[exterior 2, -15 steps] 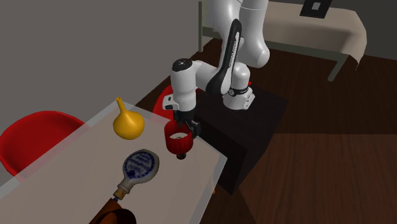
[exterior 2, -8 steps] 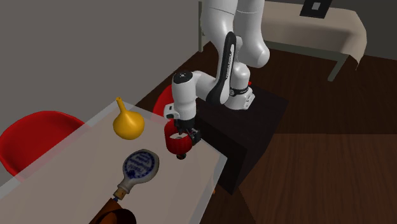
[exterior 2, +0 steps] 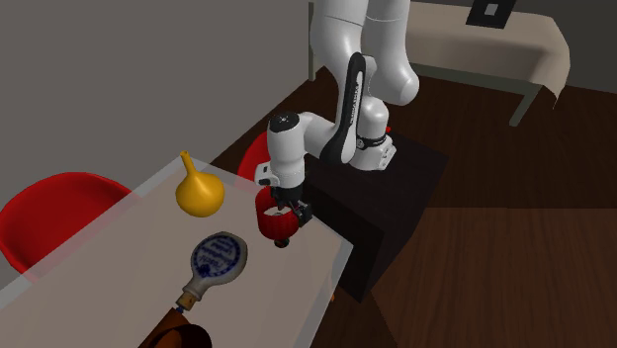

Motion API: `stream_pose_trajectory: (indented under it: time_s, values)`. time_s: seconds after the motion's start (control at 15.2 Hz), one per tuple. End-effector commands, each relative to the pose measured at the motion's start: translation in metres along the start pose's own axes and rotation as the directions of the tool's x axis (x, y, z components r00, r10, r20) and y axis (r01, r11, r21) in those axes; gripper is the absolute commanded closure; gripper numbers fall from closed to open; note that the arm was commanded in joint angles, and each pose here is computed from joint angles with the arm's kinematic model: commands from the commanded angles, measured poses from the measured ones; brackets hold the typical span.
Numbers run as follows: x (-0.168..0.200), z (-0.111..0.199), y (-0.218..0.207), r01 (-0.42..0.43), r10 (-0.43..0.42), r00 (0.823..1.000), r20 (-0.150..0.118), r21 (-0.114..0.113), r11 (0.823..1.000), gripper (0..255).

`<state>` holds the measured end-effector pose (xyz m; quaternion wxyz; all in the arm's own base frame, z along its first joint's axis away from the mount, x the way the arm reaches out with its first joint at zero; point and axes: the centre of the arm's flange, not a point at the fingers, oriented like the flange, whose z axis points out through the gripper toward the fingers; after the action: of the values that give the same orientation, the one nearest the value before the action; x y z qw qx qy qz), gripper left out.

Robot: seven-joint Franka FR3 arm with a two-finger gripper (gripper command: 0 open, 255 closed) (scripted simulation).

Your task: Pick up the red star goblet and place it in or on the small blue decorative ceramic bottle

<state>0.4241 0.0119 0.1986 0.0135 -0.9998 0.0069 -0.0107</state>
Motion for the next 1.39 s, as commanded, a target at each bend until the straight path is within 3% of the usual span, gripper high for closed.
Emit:
stream_pose_trajectory:
  time_s: [0.0, 0.59, 1.32]
  values:
    - [0.000, 0.000, 0.000, 0.000, 0.000, 1.000, 0.000, 0.000, 1.000, 255]
    - [0.000, 0.000, 0.000, 0.000, 0.000, 1.000, 0.000, 0.000, 1.000, 255]
    - [0.001, -0.058, -0.002, 0.000, 0.000, 1.000, 0.000, 0.000, 1.000, 255]
